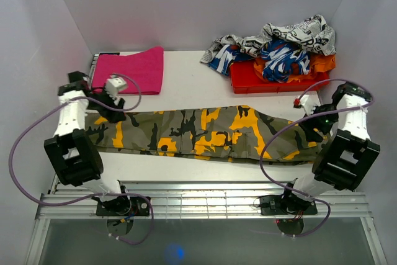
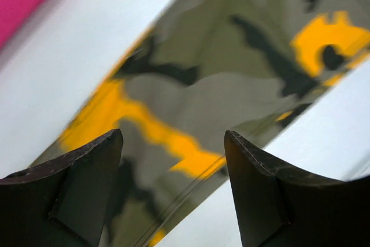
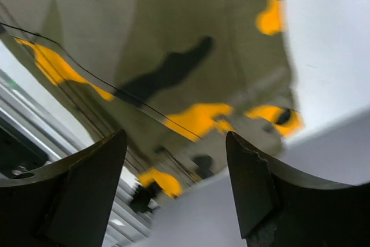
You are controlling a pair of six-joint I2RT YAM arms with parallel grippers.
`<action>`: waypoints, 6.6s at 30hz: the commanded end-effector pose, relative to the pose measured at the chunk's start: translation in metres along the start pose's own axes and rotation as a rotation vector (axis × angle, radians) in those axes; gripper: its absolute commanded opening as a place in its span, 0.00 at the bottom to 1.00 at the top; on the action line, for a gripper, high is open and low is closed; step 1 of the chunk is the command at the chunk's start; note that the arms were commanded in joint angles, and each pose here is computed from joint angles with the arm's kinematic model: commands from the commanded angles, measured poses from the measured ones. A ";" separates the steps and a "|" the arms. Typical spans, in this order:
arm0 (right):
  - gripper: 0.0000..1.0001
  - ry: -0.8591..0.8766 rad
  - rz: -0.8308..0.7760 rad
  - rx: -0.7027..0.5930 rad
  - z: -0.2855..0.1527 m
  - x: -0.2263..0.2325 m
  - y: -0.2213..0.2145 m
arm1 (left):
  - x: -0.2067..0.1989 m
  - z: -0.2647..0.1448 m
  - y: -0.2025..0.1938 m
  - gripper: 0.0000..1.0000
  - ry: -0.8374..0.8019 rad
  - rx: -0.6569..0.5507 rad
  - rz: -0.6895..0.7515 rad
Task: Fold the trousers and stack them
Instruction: Fold the trousers
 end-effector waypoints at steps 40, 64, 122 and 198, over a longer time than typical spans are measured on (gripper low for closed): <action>0.68 -0.095 0.563 -0.650 0.070 -0.045 0.153 | -0.111 0.053 -0.028 0.74 -0.129 0.103 0.088; 0.61 0.060 0.647 -0.477 0.194 -0.022 0.182 | -0.114 0.052 -0.043 0.75 -0.125 0.199 0.037; 0.70 0.266 -0.032 -0.056 0.107 0.121 0.142 | 0.064 -0.030 -0.123 0.61 0.510 0.108 -1.271; 0.55 0.283 -0.118 -0.189 0.100 0.133 0.165 | 0.032 -0.048 -0.092 0.87 0.399 0.004 -0.707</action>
Point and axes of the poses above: each gripper's point midway between its finger pads, its own z axis out along the fingers, its own x axis along the line the jaws close on, y = z × x, the point moved 9 cm from there along -z, back along the fingers, and after that the axes turned 8 degrees about -z, right-handed, at the moved point
